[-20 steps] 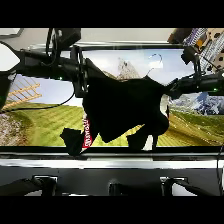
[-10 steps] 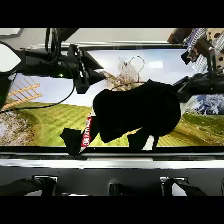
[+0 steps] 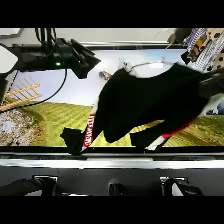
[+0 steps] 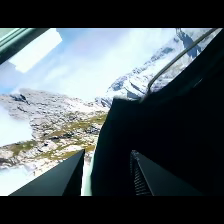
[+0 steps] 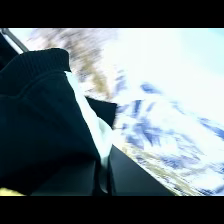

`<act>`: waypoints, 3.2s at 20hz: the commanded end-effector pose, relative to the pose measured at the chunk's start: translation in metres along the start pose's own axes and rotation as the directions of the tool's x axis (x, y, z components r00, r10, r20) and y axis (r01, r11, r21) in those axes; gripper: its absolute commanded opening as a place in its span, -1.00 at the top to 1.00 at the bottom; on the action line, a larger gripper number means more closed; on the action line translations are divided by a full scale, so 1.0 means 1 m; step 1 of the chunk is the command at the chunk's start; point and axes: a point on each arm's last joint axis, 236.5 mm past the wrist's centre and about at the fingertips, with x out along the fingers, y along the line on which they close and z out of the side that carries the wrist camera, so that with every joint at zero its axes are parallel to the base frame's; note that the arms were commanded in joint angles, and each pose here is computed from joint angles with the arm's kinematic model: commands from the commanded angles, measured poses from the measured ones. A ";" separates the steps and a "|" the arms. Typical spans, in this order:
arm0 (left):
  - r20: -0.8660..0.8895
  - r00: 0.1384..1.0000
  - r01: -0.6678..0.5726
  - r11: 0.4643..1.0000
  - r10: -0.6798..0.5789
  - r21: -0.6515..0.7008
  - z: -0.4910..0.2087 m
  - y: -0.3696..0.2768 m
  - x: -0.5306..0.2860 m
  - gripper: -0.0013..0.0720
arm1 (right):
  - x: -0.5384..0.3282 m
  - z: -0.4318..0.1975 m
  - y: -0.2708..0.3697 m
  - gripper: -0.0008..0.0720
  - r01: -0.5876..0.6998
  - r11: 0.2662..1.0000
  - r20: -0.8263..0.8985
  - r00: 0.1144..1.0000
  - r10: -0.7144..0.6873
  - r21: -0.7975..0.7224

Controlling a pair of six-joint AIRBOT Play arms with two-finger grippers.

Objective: Fold the clothes and pants, and hang the long-sleeved shirts on hangers.

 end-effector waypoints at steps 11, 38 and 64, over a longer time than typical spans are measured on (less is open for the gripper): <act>0.032 0.999 0.026 0.983 -0.020 -0.181 0.008 -0.006 -0.002 0.06 | -0.185 -0.011 -0.114 0.87 0.626 0.661 0.086 0.696 -0.713 0.414; 0.016 1.000 0.028 0.981 -0.025 -0.190 0.002 -0.004 0.006 0.06 | -0.303 0.030 -0.278 0.87 0.716 -0.078 0.030 -0.137 -0.990 0.694; -0.004 1.000 0.028 0.980 -0.029 -0.199 -0.006 -0.001 0.016 0.06 | -0.379 -0.012 -0.328 0.87 0.625 -0.337 -0.070 -0.411 -0.909 0.704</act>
